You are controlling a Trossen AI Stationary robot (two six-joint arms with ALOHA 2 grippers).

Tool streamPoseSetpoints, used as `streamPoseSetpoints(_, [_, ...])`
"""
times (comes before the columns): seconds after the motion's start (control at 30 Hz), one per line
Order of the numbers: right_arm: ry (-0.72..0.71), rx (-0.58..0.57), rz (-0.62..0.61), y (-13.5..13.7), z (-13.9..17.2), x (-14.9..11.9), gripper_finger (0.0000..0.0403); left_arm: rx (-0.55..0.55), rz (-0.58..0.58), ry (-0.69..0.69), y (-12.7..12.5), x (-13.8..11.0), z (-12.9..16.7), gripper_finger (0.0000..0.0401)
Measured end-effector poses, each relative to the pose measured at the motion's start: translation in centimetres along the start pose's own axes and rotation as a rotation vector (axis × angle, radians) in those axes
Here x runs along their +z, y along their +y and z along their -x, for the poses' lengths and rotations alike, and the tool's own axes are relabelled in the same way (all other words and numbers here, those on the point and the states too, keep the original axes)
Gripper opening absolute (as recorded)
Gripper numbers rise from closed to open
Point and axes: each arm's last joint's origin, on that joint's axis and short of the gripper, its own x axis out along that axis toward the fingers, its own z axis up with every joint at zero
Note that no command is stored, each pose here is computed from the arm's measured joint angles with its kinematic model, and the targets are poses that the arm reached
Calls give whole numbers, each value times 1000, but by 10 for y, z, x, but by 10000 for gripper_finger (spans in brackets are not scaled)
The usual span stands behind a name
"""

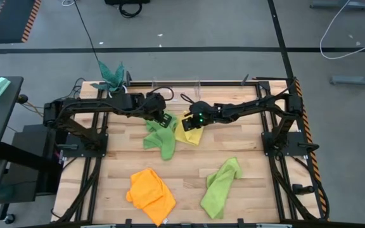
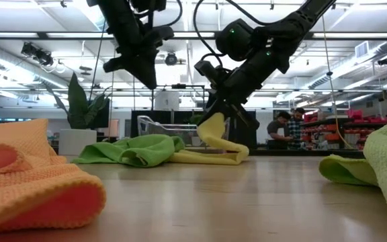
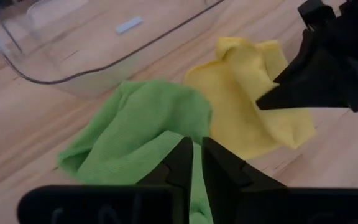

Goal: Fold microfiber towels
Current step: Fold the yellow towel

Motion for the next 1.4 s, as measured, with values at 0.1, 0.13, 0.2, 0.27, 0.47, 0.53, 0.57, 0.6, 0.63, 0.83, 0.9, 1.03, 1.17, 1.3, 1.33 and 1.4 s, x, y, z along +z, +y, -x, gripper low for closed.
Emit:
streamPoseSetpoints(0.1, [34, 10, 1, 0, 0, -2, 21, -2, 0, -1, 0, 0, 0, 40])
streamPoseSetpoints(0.13, [42, 16, 9, 1, 0, -3, 27, -2, 0, -2, 0, 0, 0, 41])
streamPoseSetpoints(0.2, [61, 33, 31, 3, 0, -6, 39, -2, 0, -2, 0, 0, 0, 43])
streamPoseSetpoints(0.27, [66, 55, 40, 6, 0, -8, 54, -4, 1, -3, 0, 0, 0, 43])
streamPoseSetpoints(0.47, [60, 56, 40, 6, 0, -7, 96, -9, 2, -10, -1, 1, 0, 37])
streamPoseSetpoints(0.53, [51, 50, 31, 4, 0, -3, 108, -11, 3, -12, -1, 1, 0, 35])
streamPoseSetpoints(0.57, [47, 48, 26, 3, 0, -2, 112, -14, 2, -13, -2, 1, 0, 35])
streamPoseSetpoints(0.6, [41, 48, 19, 2, 0, 0, 116, -16, 0, -13, -3, 0, 0, 35])
streamPoseSetpoints(0.63, [35, 49, 9, 1, 0, 2, 119, -18, -1, -14, -3, 0, 0, 36])
streamPoseSetpoints(0.83, [40, 86, -8, 1, 1, 6, 123, -26, 0, -18, -5, 0, 1, 41])
streamPoseSetpoints(0.9, [38, 91, 29, 3, 1, 5, 123, -27, 1, -19, -5, 0, 1, 38])
streamPoseSetpoints(1.03, [40, 74, 25, 3, 1, 4, 123, -29, 4, -21, -5, 0, 1, 31])
streamPoseSetpoints(1.17, [28, 20, 0, -2, 1, 4, 122, -30, 7, -22, -5, 0, 1, 28])
streamPoseSetpoints(1.3, [36, -28, -1, -7, 1, 3, 119, -30, 16, -22, -5, 0, 1, 34])
streamPoseSetpoints(1.33, [42, -49, 1, -8, 1, 2, 119, -30, 16, -22, -5, 0, 1, 35])
streamPoseSetpoints(1.4, [44, -79, 3, -10, 1, 0, 119, -30, 23, -22, -5, 0, 1, 38])
